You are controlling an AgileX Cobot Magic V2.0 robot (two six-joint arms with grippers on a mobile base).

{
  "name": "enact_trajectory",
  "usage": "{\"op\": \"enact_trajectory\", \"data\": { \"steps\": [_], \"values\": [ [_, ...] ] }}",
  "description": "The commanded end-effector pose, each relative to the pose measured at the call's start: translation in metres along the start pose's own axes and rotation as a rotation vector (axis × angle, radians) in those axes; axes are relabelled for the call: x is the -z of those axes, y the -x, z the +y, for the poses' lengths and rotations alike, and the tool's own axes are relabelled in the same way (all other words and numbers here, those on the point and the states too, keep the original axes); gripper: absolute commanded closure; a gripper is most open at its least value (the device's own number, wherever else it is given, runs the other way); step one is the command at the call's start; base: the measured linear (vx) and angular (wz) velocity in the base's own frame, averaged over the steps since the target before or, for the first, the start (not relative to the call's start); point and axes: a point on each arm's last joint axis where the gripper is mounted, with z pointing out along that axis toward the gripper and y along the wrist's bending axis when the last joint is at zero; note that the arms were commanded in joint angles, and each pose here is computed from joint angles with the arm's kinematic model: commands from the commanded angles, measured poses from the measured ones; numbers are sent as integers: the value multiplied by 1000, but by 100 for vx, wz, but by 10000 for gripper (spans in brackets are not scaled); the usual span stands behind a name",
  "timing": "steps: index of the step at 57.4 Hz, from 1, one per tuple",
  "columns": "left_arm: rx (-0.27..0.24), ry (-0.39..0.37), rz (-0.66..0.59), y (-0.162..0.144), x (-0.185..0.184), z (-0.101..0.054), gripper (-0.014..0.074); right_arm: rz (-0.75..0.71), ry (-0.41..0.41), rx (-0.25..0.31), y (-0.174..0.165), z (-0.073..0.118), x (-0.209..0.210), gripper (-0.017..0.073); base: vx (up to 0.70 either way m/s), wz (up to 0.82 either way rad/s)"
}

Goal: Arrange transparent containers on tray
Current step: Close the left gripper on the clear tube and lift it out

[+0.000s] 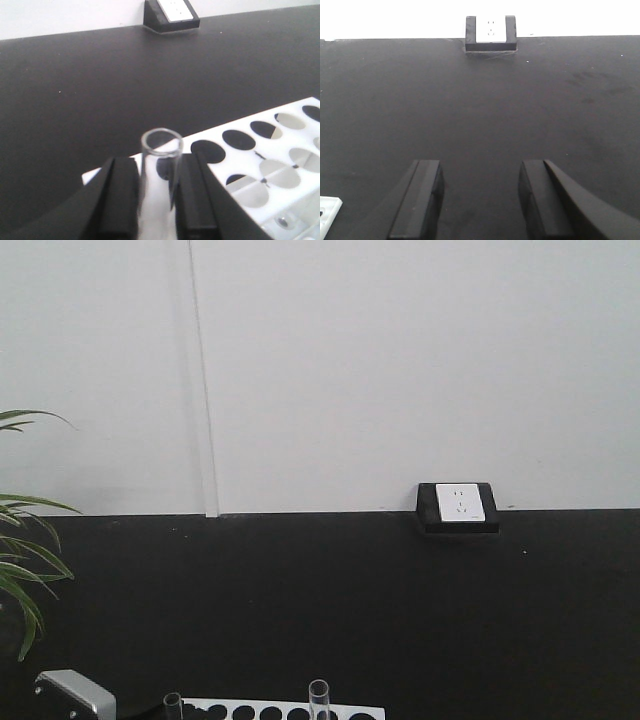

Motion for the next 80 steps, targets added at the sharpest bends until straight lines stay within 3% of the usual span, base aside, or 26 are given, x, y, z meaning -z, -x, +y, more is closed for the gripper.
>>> {"op": "enact_trajectory", "data": {
  "steps": [1,14,28,43,60,72,80],
  "values": [
    [6,-25,-150,22,0,-4,370,-99,4,12,16,0,2,131,0,0],
    [8,-33,-181,25,0,-5,458,-99,4,12,16,0,2,131,0,0],
    [-10,-35,-237,43,11,-9,462,-100,4,12,16,0,2,131,0,0],
    [-13,6,-359,85,42,-14,461,-104,4,12,17,0,2,131,0,0],
    [-58,71,-345,149,69,-22,458,-124,6,11,19,1,2,131,0,0],
    [-42,119,-318,159,86,-20,458,-138,89,-126,21,10,-2,132,0,0],
    [-33,124,-343,162,92,-21,458,-99,219,-2,18,32,-14,139,0,0]
  ]
}}
